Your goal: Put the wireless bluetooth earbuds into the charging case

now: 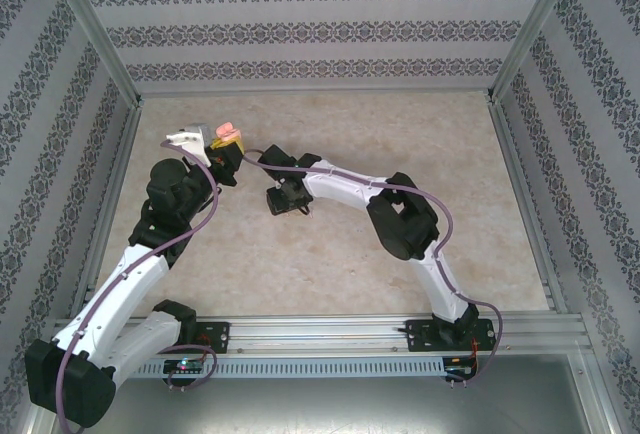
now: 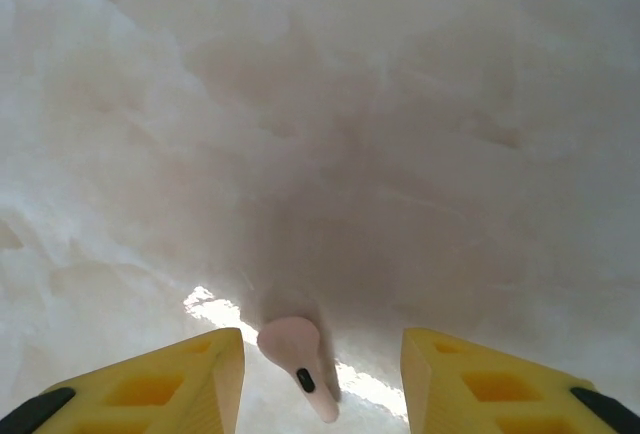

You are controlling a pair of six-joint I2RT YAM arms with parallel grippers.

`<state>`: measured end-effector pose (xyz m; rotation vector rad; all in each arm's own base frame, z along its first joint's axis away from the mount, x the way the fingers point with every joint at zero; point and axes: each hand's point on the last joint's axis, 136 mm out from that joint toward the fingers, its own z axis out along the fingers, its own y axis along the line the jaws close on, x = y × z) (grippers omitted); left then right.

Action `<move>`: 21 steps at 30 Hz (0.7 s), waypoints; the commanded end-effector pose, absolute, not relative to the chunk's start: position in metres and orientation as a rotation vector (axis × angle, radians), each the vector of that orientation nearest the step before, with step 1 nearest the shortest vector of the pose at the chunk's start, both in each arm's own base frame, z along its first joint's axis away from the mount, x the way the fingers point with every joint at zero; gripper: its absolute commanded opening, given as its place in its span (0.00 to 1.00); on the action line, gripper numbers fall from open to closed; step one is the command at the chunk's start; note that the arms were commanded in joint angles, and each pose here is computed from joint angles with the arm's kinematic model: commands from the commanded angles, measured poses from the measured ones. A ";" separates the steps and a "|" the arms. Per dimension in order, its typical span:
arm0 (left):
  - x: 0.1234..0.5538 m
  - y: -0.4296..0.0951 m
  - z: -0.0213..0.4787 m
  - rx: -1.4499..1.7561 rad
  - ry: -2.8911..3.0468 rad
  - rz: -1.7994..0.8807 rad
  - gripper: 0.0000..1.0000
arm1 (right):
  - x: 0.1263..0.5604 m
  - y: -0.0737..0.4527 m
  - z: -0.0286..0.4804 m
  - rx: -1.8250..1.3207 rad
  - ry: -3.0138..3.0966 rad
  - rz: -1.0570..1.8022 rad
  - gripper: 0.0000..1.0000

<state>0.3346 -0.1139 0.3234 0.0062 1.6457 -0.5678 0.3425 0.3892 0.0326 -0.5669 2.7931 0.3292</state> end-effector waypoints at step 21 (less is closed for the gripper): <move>0.333 -0.104 0.340 -0.034 1.571 -0.577 0.00 | 0.328 0.397 0.011 -0.658 2.845 0.294 0.39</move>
